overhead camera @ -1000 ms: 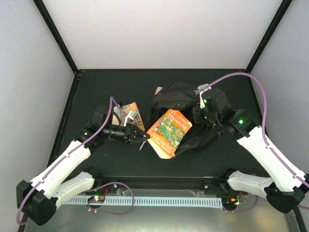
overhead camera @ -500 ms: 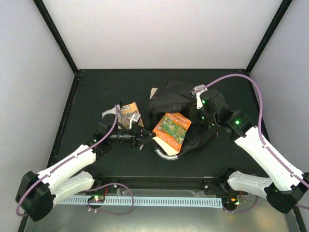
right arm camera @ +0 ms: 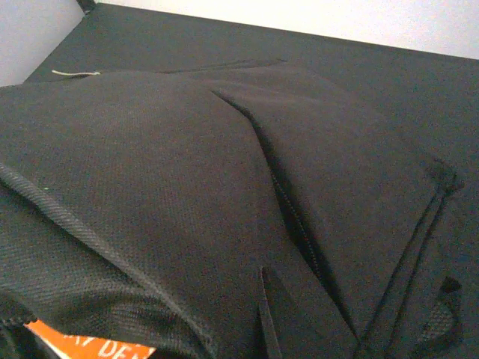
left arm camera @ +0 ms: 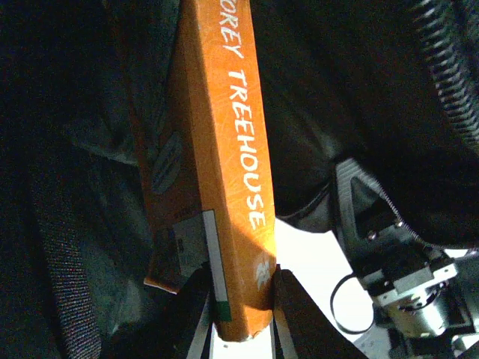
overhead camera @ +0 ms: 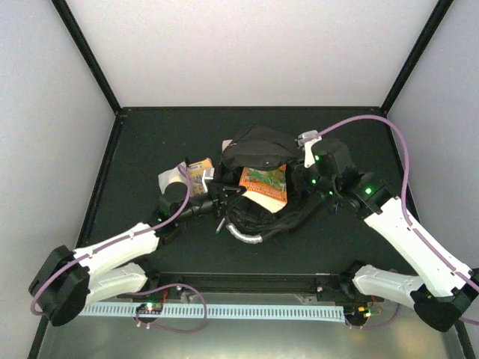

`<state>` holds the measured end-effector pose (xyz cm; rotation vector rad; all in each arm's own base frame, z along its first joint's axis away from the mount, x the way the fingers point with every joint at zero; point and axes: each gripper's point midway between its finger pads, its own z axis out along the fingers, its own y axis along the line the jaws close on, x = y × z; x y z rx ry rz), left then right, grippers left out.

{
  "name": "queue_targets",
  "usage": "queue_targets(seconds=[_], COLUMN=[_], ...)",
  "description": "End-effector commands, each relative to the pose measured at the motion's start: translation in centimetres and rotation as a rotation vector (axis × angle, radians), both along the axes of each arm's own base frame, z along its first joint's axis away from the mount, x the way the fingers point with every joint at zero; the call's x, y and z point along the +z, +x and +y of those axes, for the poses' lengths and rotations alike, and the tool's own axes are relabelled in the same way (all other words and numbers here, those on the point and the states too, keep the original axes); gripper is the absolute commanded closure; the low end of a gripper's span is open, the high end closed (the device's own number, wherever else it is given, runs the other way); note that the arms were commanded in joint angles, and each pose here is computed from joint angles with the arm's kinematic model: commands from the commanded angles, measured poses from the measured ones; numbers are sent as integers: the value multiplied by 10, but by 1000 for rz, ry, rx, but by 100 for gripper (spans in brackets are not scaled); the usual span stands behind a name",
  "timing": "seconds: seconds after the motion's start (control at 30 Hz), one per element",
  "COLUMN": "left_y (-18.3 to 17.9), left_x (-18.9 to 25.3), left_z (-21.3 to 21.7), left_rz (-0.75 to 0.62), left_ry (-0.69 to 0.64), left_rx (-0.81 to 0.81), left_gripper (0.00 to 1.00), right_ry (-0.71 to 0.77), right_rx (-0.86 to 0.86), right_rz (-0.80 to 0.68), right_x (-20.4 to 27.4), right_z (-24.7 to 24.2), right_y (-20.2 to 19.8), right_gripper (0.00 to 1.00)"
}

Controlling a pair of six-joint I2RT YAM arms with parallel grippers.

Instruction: Pack the student bag

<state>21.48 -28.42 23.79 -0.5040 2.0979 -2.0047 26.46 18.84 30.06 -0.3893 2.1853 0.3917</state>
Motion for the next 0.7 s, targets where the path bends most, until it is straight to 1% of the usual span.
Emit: queue_targets(seconds=[0.0,0.07,0.17,0.27,0.3,0.37,0.43,0.6,0.67], left_y=[22,25,30,36,38,41,45,46,46], left_x=[67,76,75,57,46,37,33,19,18], left_z=[7,3,-7,-15,-16,-13,-9,-24,-30], left_rz=[-123,-124,-98,-59,-32,-22,-25,-15,-36], left_ry=[-254,-301,-292,-192,-137,-76,-52,29,41], left_rx=[141,127,107,102,108,140,174,123,98], left_gripper=[98,98,98,99,99,99,98,98,78], right_ry=[158,151,149,156,157,166,178,199,197], right_rx=[18,13,20,33,36,51,59,65,59], right_rz=[-111,-106,-99,-100,-101,-107,-109,-107,-109], right_x=[43,40,38,39,39,41,42,42,42], right_z=[10,10,11,13,13,14,15,19,18], right_y=[1,2,2,0,-1,-3,-4,-4,-3], right_gripper=[93,93,93,93,93,93,93,93,93])
